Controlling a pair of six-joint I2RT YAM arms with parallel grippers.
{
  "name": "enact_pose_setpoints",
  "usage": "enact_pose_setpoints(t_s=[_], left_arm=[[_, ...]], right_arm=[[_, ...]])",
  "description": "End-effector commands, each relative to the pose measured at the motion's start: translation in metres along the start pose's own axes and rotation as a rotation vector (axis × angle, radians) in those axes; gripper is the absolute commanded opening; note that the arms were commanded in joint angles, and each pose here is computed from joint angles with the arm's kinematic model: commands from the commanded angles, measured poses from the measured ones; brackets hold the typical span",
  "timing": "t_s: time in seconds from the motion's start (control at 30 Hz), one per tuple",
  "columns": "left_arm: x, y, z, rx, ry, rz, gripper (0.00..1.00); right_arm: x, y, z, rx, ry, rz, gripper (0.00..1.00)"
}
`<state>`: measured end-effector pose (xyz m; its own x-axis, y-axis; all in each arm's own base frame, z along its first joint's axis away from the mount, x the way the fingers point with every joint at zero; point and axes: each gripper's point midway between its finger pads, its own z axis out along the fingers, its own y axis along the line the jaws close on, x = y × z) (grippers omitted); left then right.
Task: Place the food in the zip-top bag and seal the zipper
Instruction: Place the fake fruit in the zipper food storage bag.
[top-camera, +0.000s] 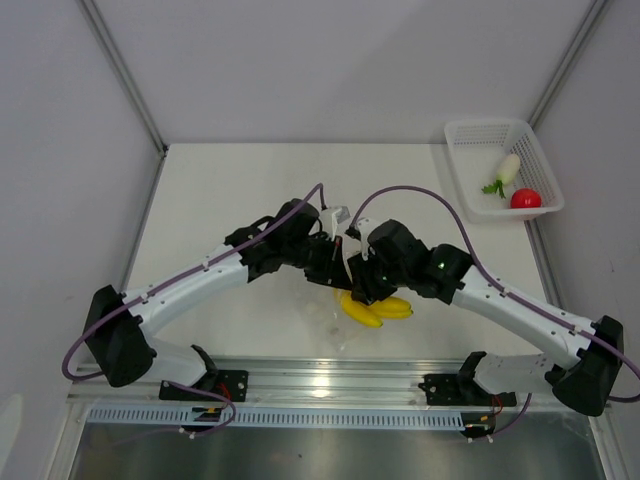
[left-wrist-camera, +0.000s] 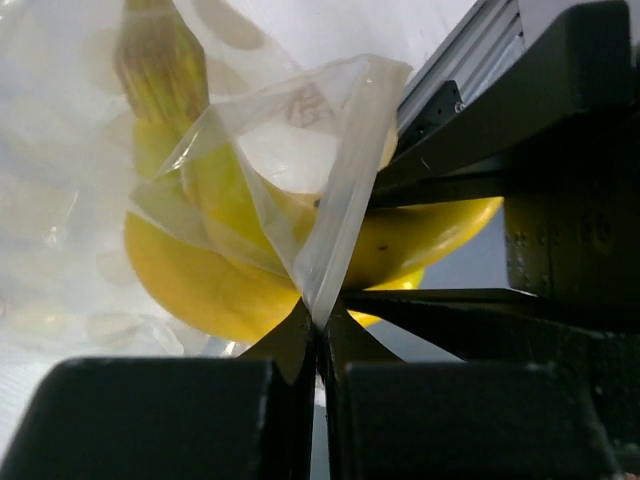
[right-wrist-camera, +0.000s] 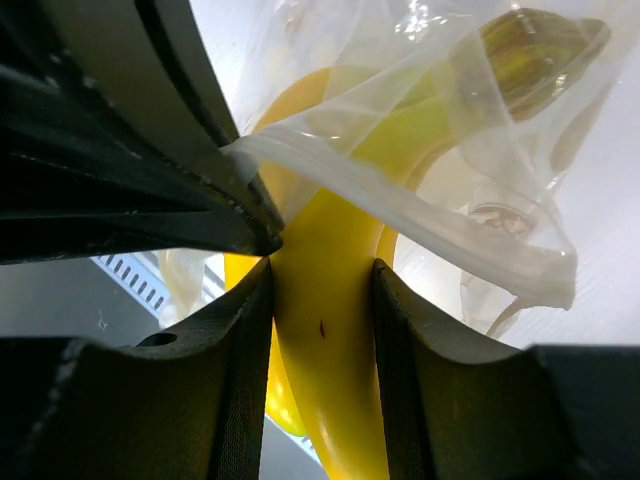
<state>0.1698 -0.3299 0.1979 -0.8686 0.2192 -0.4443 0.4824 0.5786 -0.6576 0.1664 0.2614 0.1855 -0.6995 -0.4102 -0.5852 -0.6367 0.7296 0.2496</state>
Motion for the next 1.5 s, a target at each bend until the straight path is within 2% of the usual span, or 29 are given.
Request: enact_pose_setpoints(t_s=[0.0,0.03,0.13,0.23,0.3,0.43,0.47,0.63,0.83,0.9,0.93,1.0,1.17,1.47], left_arm=[[0.003,-0.018,0.002,0.081,0.029,-0.01,0.01],[0.004,-0.015,0.006,0.074,0.041,-0.017,0.0],[0.009,-0.006,0.015,0.051,0.066,-0.04,0.01],[0.013,0.002,0.022,0.033,0.073,-0.06,0.0],[0.016,0.009,0.029,0.018,0.089,-0.071,0.0],[0.021,0.019,0.038,-0.006,0.107,-0.086,0.01],[0.023,0.022,0.041,-0.011,0.113,-0.092,0.01],[0.027,0.028,0.05,-0.013,0.135,-0.107,0.0],[0.029,0.032,0.053,-0.016,0.143,-0.102,0.0],[0.031,0.033,0.054,-0.012,0.146,-0.1,0.01],[0.032,0.033,0.055,-0.01,0.148,-0.101,0.01],[0.036,0.036,0.055,-0.015,0.153,-0.103,0.01],[0.037,0.037,0.054,-0.02,0.153,-0.094,0.0],[0.04,0.041,0.057,-0.024,0.168,-0.088,0.01]], right_arm=[[-0.03,-0.001,0.0,-0.004,-0.183,-0.024,0.05],[-0.029,-0.001,0.003,-0.007,-0.193,-0.022,0.06],[-0.01,-0.011,0.019,0.024,-0.152,0.021,0.16],[0.008,-0.014,0.035,0.024,-0.133,0.084,0.17],[0.02,-0.012,0.045,-0.008,-0.129,0.114,0.22],[0.026,-0.007,0.047,-0.055,-0.149,0.141,0.6],[0.026,-0.005,0.046,-0.064,-0.156,0.139,0.63],[0.029,-0.001,0.031,-0.084,-0.14,0.138,0.7],[0.047,-0.006,0.001,-0.051,-0.073,0.131,0.72],[0.057,-0.011,-0.004,-0.025,-0.04,0.129,0.75],[0.056,-0.01,-0.005,-0.03,-0.046,0.134,0.8],[0.056,-0.008,-0.007,-0.033,-0.019,0.157,0.83],[0.072,-0.016,0.008,0.037,0.129,0.188,0.82],[0.08,-0.019,0.036,0.031,0.125,0.219,0.79]])
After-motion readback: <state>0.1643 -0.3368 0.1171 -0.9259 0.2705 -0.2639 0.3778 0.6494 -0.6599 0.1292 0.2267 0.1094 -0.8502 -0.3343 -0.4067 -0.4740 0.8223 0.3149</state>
